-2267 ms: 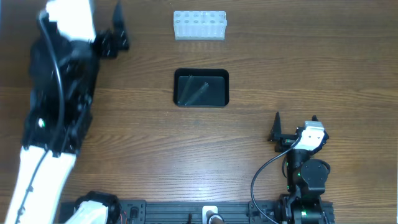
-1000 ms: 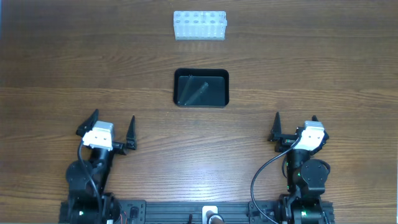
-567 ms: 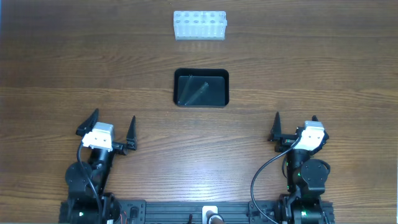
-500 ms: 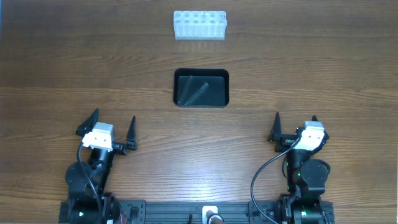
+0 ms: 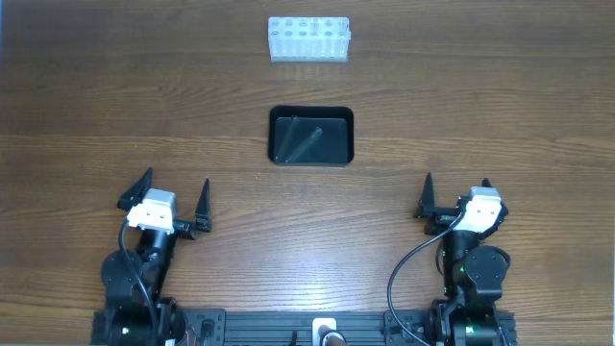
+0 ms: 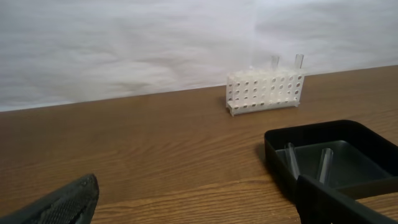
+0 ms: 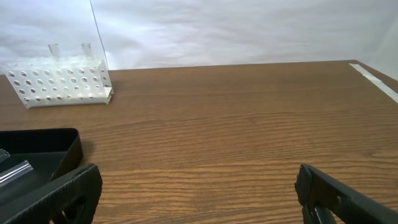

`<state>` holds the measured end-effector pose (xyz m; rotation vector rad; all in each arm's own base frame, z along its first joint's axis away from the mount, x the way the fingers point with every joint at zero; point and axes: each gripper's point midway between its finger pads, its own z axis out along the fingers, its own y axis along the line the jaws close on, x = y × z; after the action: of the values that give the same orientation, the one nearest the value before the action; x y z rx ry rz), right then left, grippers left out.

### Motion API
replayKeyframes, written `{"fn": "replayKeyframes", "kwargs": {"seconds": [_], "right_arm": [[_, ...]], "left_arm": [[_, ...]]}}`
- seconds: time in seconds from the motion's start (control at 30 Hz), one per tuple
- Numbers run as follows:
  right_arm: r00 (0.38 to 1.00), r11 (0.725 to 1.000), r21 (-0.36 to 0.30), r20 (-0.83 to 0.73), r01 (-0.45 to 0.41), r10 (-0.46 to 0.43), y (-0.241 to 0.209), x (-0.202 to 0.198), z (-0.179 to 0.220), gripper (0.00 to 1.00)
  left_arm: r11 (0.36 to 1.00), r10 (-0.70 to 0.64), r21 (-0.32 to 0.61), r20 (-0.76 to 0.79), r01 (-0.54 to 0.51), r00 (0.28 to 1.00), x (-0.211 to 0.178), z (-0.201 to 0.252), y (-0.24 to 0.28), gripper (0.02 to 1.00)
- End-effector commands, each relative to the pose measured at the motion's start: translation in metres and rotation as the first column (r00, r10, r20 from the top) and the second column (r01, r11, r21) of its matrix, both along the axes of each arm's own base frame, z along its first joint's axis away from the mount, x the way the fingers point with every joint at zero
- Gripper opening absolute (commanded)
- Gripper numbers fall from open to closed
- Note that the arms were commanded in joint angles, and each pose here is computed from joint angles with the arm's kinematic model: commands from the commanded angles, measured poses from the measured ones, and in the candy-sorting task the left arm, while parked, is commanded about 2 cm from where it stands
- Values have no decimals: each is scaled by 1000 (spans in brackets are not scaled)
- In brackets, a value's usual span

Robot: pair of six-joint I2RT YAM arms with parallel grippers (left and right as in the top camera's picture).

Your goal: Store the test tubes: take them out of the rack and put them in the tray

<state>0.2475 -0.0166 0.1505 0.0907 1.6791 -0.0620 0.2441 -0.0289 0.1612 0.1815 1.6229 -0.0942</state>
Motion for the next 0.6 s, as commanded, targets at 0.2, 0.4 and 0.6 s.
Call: {"fn": "replayKeyframes", "kwargs": {"seconds": [0.2,0.4,0.6], "right_arm": [[1000,1000,-2,-2,7,-7,-1,0,-2,991],[1000,1000,9,19,5,-5,0,0,3,993],[1000,1000,8,3,4,-4,0,0,-1,993]], "left_arm": [[1000,-13,9,5,13,1000,-1,0,-2,1000],[1000,-13,9,5,13,1000,-1,0,-2,1000],[1000,-13,9,5,13,1000,-1,0,-2,998]]}}
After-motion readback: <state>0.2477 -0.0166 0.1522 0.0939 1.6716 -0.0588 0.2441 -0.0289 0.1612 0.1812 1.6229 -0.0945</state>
